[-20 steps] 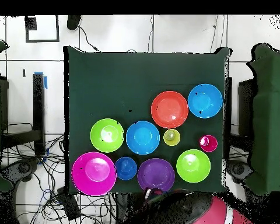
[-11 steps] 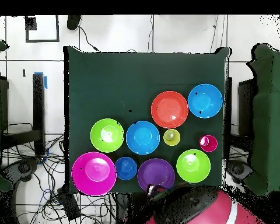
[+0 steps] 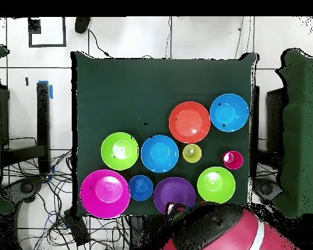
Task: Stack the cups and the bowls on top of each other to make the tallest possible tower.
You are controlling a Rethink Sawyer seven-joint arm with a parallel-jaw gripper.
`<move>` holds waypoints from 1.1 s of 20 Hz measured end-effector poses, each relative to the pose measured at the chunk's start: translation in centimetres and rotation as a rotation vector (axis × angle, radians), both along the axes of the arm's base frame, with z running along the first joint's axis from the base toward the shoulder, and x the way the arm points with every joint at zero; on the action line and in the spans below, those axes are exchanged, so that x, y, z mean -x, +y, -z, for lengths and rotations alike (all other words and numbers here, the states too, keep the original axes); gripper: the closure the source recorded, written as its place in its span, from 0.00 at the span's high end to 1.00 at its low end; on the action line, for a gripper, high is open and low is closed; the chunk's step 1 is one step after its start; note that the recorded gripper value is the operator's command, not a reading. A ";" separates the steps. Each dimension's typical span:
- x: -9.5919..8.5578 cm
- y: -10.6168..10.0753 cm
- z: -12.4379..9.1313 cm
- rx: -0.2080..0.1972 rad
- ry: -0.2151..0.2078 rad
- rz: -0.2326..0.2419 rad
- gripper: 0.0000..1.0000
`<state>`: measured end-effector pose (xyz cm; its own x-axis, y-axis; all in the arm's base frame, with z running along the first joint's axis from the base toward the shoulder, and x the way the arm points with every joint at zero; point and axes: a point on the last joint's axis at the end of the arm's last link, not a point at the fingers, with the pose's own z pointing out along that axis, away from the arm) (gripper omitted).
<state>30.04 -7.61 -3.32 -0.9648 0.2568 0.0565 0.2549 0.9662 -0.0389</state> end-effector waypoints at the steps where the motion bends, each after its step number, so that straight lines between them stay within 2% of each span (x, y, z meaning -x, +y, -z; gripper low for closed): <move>1: 0.0 0.0 0.0 0.000 0.000 0.000 1.00; 9: 0.0 0.0 0.1 0.000 0.001 0.000 1.00; 22: 0.5 0.2 1.6 -0.012 0.021 -0.006 1.00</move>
<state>29.58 -7.41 -4.88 -0.9650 0.2498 0.0795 0.2479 0.9682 -0.0324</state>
